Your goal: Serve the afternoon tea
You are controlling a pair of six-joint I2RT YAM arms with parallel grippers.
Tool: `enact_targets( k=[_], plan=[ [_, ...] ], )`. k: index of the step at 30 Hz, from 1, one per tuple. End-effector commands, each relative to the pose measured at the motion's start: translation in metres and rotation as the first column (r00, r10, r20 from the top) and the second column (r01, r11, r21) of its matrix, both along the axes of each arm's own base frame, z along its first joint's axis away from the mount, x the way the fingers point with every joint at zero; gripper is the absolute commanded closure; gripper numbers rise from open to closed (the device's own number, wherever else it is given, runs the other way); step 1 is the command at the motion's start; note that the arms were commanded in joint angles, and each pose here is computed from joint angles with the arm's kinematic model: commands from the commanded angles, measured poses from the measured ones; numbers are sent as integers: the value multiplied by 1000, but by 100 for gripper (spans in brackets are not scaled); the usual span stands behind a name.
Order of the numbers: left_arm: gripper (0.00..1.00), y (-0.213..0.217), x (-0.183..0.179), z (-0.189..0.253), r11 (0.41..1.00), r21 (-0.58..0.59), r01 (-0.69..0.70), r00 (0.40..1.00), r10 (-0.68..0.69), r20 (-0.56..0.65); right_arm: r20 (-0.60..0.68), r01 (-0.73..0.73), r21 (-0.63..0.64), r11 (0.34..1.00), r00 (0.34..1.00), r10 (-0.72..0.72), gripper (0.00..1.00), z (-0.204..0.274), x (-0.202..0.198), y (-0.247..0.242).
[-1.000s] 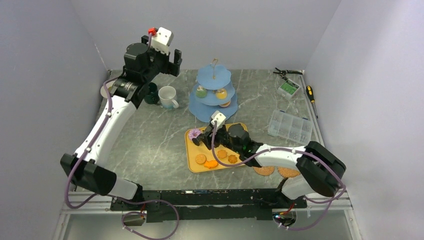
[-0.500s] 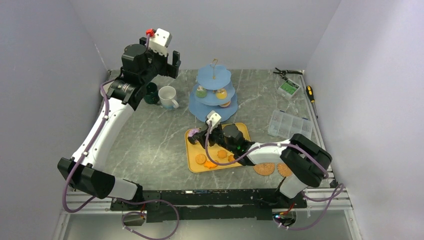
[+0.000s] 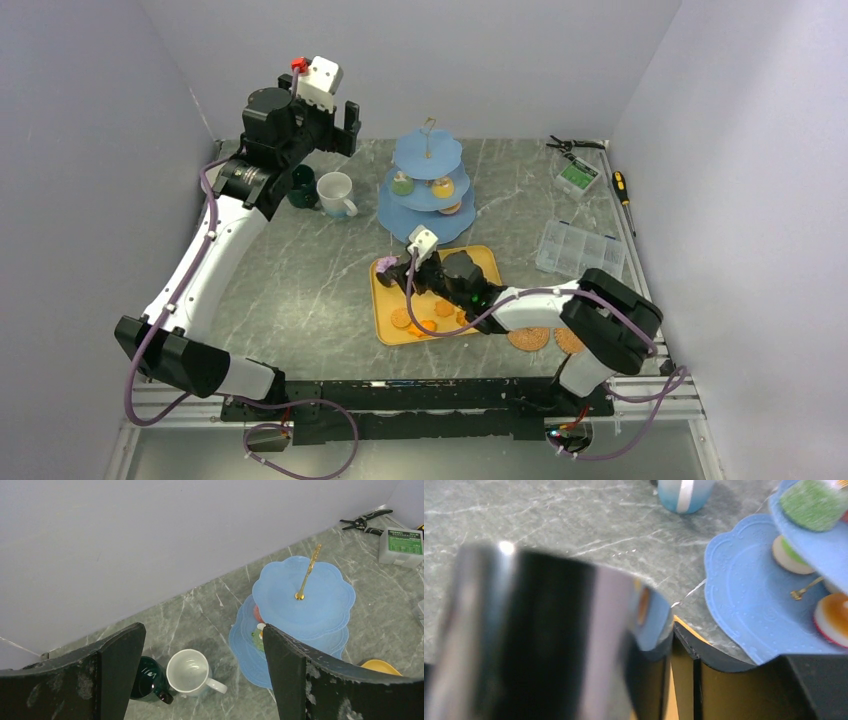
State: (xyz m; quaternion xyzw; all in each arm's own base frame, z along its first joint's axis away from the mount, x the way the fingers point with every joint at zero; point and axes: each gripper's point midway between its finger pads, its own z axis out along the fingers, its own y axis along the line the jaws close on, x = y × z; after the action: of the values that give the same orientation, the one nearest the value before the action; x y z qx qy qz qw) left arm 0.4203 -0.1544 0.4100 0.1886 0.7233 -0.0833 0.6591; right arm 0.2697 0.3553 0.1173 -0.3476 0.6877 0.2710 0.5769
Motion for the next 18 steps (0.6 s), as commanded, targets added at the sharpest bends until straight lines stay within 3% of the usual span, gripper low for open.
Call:
enact_targets(
  k=[1,8,18],
  plan=[
    [7,6,-2,32,999,-49,-24,997,28,75,161,75,117,990,982,-94,48,77,15,-9],
    [7,10,-2,38,998,-55,-25,995,31,95,175,190,144,971,961,-214,49,94,43,-52],
    [7,11,-1,39,998,-53,-21,995,27,99,143,286,134,949,942,-304,49,78,75,-81]
  ],
)
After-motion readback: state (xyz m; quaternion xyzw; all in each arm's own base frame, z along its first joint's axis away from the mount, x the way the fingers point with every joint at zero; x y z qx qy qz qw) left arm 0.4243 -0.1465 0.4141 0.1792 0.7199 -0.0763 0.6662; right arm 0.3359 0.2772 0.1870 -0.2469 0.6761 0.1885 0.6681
